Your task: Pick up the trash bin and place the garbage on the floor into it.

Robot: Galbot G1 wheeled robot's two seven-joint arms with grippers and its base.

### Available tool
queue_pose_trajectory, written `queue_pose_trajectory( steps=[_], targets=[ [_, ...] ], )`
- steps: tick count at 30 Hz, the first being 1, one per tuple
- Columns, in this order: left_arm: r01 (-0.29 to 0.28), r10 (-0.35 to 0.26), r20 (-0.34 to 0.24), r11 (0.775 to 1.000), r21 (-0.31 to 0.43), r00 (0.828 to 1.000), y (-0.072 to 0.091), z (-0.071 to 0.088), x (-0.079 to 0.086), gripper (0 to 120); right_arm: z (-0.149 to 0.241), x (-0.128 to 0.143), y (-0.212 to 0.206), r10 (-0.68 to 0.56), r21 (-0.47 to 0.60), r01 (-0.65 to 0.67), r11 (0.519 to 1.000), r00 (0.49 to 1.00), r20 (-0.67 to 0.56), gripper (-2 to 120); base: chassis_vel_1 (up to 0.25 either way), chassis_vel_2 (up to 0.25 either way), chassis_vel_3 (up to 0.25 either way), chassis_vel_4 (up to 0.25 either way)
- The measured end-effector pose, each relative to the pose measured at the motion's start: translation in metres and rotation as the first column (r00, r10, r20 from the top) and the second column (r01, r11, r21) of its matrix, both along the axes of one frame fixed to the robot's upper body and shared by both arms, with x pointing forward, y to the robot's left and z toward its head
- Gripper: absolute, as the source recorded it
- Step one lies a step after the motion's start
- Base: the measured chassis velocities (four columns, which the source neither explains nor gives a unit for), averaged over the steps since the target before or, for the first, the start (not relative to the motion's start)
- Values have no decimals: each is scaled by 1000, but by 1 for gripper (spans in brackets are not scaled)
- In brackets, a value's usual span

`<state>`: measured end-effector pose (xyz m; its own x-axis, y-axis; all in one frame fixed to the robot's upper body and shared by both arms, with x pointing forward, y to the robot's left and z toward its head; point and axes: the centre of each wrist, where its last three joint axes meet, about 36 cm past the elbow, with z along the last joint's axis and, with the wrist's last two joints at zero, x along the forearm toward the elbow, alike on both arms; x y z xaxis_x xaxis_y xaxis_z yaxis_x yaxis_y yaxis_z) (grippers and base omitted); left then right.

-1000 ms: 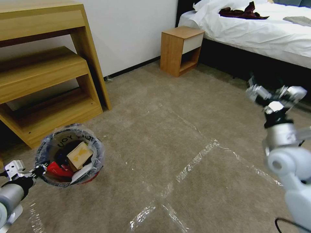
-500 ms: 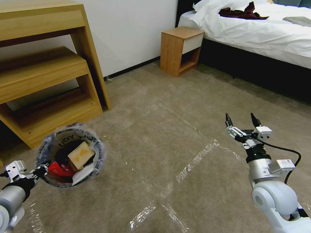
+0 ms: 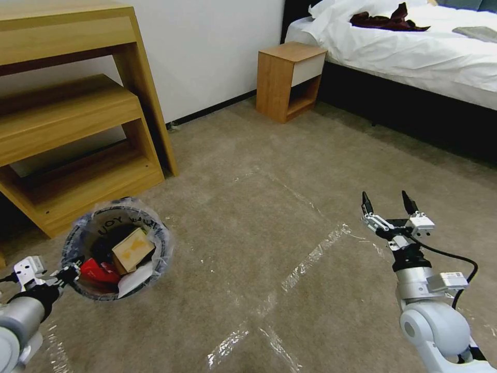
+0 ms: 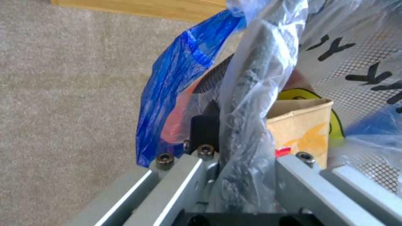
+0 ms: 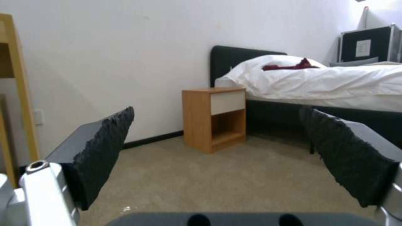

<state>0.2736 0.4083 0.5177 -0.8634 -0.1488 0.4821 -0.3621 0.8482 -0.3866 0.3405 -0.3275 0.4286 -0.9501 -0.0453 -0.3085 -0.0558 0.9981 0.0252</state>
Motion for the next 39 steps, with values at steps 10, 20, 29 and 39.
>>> queue_pose_trajectory(
  steps=[10,20,29,39],
  targets=[
    [-3,3,-2,1000,-4,1000,2,2,-1,0,-4,1,2,-13,3,13,1000,1000,-8,100,-28,27,25,-24],
    [-12,12,-9,1000,-16,1000,2,0,-3,0,-8,2,6,-1,-2,1,1000,1000,-17,100,-140,151,138,-141],
    [-16,16,-16,1000,-18,1000,2,-1,-6,0,-13,1,20,33,-13,-33,999,999,-34,100,-107,97,104,-103],
    [-16,16,-19,1000,-15,1000,2,-1,-8,0,-16,3,21,33,-31,-34,999,998,-46,100,-126,129,126,-129]
  ],
)
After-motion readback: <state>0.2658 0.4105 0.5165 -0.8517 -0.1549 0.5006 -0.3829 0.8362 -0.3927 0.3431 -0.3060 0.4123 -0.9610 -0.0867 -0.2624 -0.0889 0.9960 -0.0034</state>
